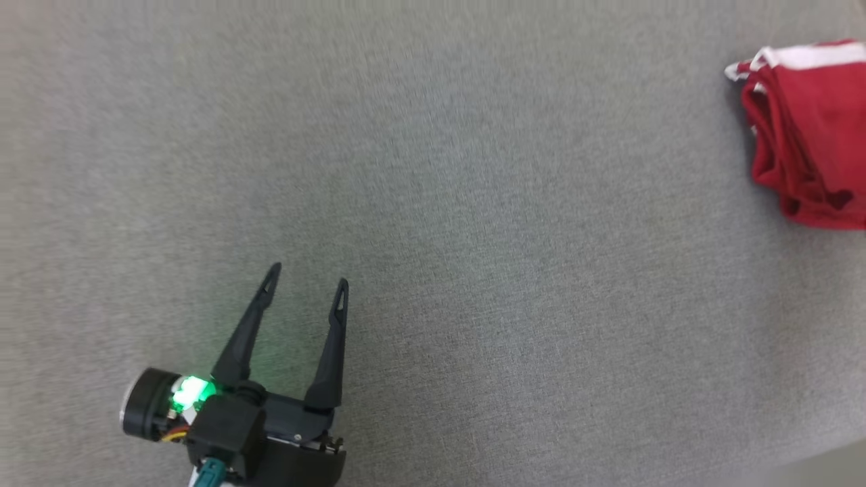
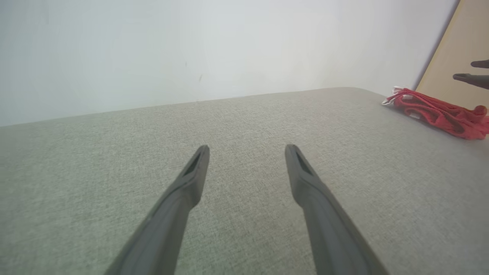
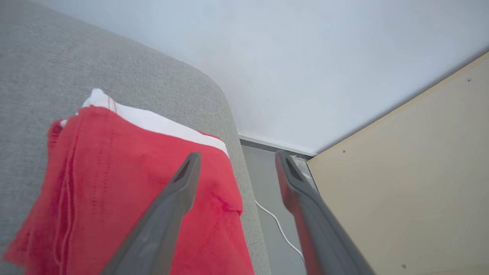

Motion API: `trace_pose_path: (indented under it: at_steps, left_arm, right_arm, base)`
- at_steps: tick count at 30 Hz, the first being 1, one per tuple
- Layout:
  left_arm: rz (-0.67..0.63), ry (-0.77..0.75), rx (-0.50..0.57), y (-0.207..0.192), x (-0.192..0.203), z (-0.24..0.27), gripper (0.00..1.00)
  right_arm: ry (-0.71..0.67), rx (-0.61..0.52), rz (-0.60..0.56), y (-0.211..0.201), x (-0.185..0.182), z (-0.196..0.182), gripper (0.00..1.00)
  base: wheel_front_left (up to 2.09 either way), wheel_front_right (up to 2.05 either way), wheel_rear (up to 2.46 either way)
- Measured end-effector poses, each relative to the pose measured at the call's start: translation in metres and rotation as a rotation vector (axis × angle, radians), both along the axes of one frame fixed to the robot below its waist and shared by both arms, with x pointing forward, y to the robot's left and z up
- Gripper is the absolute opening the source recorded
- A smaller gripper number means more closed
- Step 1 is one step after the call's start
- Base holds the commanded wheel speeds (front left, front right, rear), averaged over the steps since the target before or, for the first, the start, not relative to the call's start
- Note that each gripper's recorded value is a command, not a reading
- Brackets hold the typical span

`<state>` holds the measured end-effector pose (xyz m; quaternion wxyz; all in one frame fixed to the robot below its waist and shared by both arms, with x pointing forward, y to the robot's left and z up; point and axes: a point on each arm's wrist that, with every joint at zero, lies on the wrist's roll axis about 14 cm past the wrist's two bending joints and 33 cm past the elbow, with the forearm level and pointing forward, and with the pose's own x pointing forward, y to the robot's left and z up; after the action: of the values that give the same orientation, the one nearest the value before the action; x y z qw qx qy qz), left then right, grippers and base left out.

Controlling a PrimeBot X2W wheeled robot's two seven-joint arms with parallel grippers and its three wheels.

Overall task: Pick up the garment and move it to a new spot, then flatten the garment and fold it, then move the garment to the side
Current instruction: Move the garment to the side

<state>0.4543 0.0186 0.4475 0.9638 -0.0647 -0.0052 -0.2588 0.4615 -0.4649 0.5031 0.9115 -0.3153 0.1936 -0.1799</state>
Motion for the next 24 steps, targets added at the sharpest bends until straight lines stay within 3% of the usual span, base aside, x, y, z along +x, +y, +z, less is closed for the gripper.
trace_pose_path:
  at_steps: [9, 16, 24]
  left_arm:
    - [0.082, -0.013, 0.006, 0.020, -0.030, 0.027, 1.00]
    - [0.221, -0.013, 0.025, 0.057, -0.056, 0.039, 1.00]
    - [0.394, -0.011, 0.058, 0.108, -0.085, 0.043, 1.00]
  right_arm:
    - [-0.166, 0.191, 0.127, 0.066, -0.026, -0.002, 1.00]
    - [-0.322, 0.366, 0.192, 0.118, -0.064, 0.014, 1.00]
    - [-0.427, 0.484, 0.282, 0.181, -0.100, 0.026, 1.00]
  base:
    - [0.00, 0.00, 0.00]
    - [0.00, 0.00, 0.00]
    - [0.00, 0.00, 0.00]
